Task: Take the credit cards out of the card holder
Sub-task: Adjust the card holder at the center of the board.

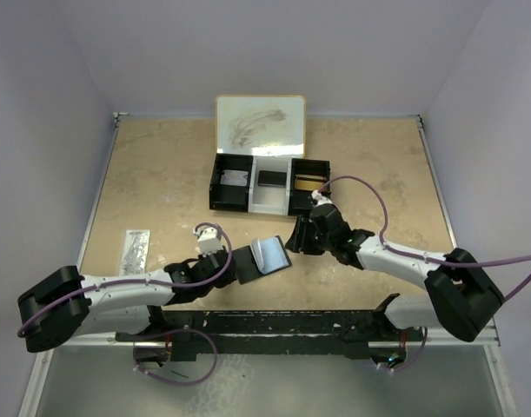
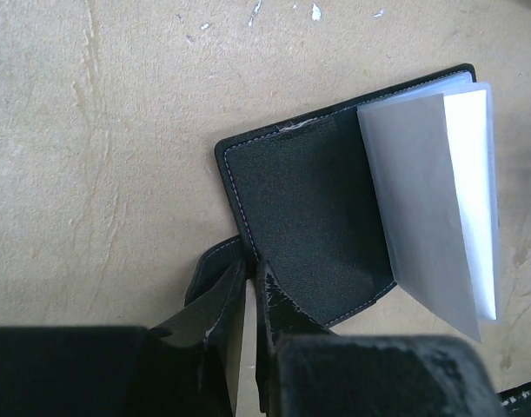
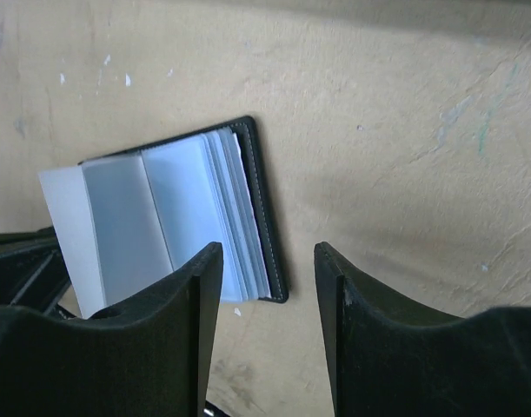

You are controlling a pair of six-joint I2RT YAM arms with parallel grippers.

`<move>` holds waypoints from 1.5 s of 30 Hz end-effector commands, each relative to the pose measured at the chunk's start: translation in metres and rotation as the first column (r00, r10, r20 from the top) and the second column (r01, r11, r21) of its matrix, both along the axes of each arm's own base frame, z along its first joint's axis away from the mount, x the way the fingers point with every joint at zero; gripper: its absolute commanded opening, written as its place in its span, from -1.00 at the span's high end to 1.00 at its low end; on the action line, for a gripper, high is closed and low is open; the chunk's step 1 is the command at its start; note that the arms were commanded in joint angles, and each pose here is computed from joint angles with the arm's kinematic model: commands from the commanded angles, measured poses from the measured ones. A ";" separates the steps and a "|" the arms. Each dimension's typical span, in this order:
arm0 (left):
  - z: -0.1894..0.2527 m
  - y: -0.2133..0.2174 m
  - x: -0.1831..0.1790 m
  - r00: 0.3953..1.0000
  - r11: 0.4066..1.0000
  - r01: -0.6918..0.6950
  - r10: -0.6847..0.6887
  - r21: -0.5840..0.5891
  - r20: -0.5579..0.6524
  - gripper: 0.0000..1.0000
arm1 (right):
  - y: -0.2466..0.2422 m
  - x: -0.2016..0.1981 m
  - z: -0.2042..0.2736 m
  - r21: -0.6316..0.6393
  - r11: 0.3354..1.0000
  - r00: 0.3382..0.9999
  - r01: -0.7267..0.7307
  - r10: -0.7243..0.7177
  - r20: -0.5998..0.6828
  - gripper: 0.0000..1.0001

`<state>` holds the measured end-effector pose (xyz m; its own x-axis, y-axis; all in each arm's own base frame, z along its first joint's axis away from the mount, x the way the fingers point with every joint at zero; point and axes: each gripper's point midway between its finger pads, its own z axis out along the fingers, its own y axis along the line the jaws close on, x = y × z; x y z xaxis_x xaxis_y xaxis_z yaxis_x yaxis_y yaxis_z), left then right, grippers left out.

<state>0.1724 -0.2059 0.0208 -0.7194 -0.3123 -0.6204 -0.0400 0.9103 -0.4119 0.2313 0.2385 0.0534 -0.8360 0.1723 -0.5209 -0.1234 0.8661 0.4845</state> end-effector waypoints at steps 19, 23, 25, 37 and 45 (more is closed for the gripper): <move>0.015 -0.012 0.007 0.998 0.998 0.053 -0.055 0.039 0.037 1.00 | 0.020 -0.010 -0.007 0.058 0.992 0.993 -0.113 0.114 -0.017 0.00; 0.017 -0.010 0.009 0.998 0.997 0.055 -0.057 0.059 0.041 1.00 | 0.023 -0.010 0.014 0.091 0.986 0.990 -0.143 0.140 0.034 0.00; 0.019 -0.010 0.010 0.997 0.997 0.053 -0.056 0.063 0.046 1.00 | 0.032 -0.014 0.017 0.130 0.973 0.982 -0.190 0.186 0.043 0.02; 0.014 -0.012 0.007 0.997 0.996 0.066 -0.068 0.063 0.028 1.00 | 0.059 -0.034 -0.007 0.180 0.951 0.964 -0.253 0.263 -0.038 0.26; 0.013 -0.012 0.007 0.997 0.995 0.070 -0.072 0.069 0.025 1.00 | 0.057 -0.032 -0.002 0.102 0.971 0.975 -0.216 0.221 -0.034 0.08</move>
